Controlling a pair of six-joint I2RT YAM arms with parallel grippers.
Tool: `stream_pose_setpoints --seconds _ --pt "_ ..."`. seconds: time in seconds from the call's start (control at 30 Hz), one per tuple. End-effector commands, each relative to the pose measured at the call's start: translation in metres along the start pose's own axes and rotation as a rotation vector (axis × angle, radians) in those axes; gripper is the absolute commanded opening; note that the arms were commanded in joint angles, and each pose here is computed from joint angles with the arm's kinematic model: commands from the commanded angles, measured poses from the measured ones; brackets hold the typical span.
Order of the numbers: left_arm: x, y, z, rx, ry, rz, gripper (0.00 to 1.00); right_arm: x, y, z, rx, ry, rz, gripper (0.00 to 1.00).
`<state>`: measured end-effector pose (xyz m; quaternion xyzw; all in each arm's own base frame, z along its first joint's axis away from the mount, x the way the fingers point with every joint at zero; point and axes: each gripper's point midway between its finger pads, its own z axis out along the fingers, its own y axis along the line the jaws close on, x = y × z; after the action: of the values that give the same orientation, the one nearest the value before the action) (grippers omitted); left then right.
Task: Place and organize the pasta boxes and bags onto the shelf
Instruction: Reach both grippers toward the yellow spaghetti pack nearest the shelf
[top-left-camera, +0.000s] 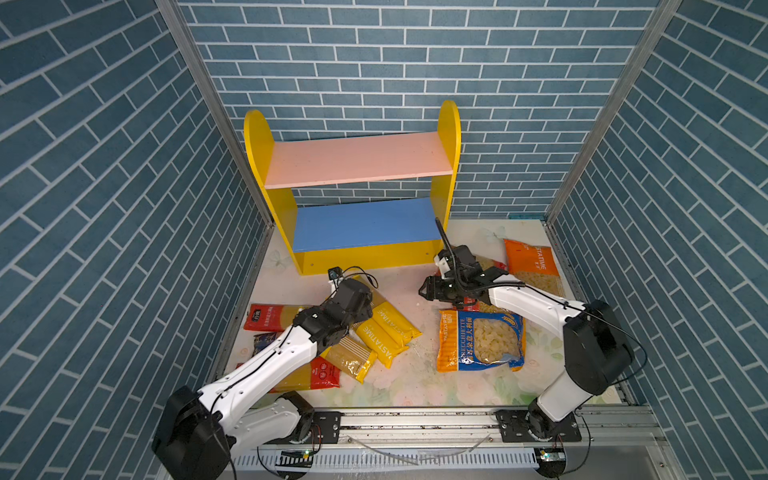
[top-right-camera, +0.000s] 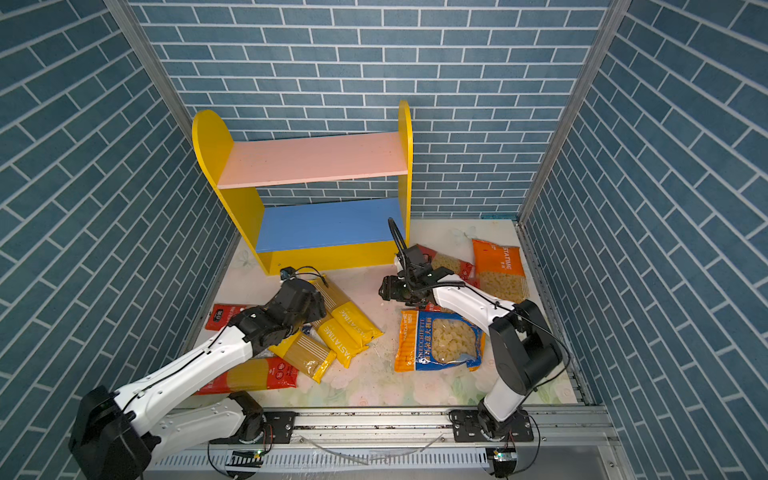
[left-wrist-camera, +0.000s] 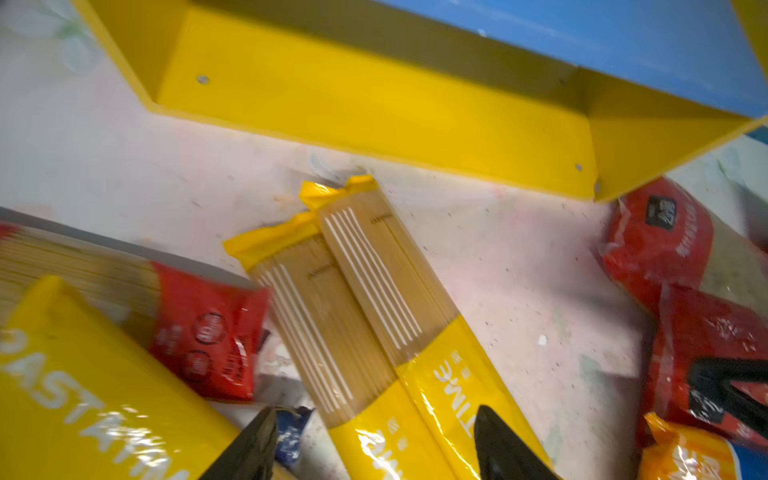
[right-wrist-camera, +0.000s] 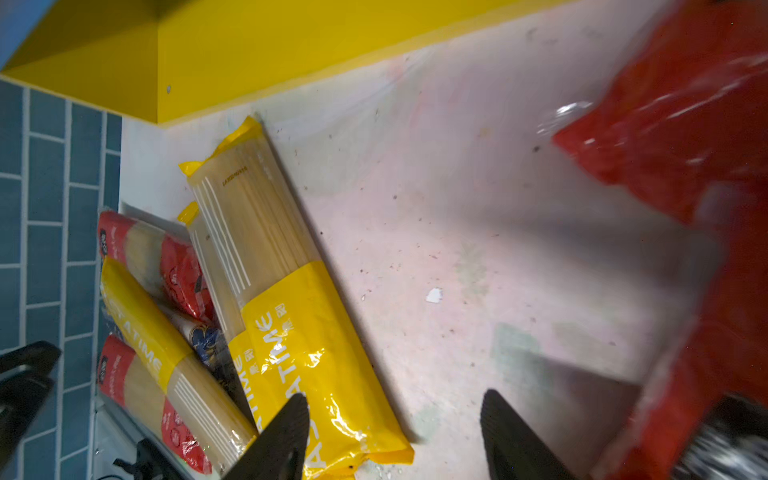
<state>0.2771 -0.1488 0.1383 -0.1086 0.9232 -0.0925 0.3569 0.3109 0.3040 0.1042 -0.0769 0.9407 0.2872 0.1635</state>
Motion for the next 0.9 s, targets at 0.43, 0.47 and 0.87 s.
stream_pose_setpoints --seconds 0.43,0.47,0.87 --pt "0.064 -0.016 0.048 0.105 0.189 -0.11 0.63 0.024 0.04 0.077 -0.167 0.22 0.008 0.65" --pt "0.063 -0.014 0.05 0.104 0.192 -0.117 0.61 0.025 0.042 0.08 -0.175 0.227 0.015 0.64" --pt "0.043 0.006 0.077 0.155 0.232 -0.247 0.44 0.031 0.092 0.105 -0.306 0.304 0.123 0.61"
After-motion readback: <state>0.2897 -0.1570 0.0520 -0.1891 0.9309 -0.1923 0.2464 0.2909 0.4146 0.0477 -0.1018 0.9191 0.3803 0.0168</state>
